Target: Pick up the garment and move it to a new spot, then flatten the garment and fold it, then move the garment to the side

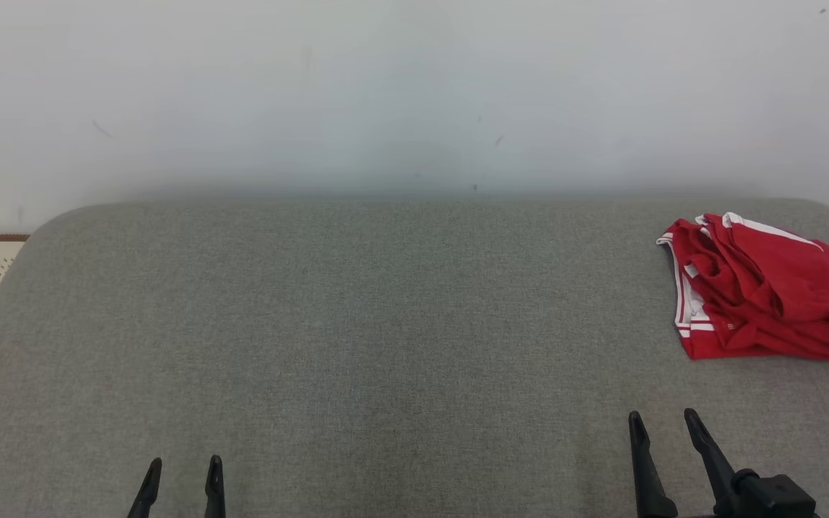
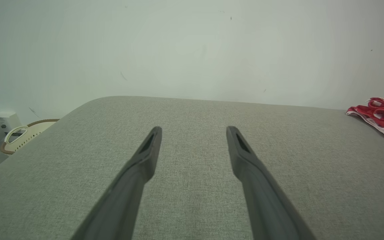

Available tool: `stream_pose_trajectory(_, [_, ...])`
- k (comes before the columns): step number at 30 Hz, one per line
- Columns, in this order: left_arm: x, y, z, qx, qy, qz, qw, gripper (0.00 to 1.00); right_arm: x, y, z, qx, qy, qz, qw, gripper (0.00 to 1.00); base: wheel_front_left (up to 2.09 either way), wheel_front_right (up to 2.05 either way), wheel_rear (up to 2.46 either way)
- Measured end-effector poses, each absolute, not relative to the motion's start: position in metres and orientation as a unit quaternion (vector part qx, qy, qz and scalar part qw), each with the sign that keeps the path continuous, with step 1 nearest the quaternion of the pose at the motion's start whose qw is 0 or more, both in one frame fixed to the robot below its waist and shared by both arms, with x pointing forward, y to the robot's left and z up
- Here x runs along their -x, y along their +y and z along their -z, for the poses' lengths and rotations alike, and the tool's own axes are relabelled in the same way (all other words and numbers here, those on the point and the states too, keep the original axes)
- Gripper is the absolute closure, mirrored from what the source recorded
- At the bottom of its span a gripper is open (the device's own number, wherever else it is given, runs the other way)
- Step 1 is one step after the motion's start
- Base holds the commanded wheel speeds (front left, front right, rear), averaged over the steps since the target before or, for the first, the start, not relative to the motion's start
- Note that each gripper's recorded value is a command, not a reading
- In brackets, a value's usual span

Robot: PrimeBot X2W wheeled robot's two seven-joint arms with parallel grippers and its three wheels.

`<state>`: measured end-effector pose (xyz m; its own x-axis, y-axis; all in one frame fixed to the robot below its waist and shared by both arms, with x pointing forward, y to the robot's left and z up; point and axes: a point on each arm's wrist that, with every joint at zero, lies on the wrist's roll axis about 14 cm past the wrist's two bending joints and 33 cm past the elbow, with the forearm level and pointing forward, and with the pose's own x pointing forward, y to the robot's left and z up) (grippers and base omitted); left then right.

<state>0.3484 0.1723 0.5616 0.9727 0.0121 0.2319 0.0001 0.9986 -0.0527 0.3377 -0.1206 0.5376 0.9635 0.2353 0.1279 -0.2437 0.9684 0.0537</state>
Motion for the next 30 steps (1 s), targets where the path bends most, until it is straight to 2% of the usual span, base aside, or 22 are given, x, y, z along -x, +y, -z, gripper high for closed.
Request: stream_pose_trajectory(30, [-0.3480, 0.1635, -0.5624, 0.047, -0.117, 0.017, 0.992, 0.00, -0.3352, -0.1198, -0.5355, -0.038, -0.057, -0.121, 0.990, 0.00, 0.00, 0.00, 0.00])
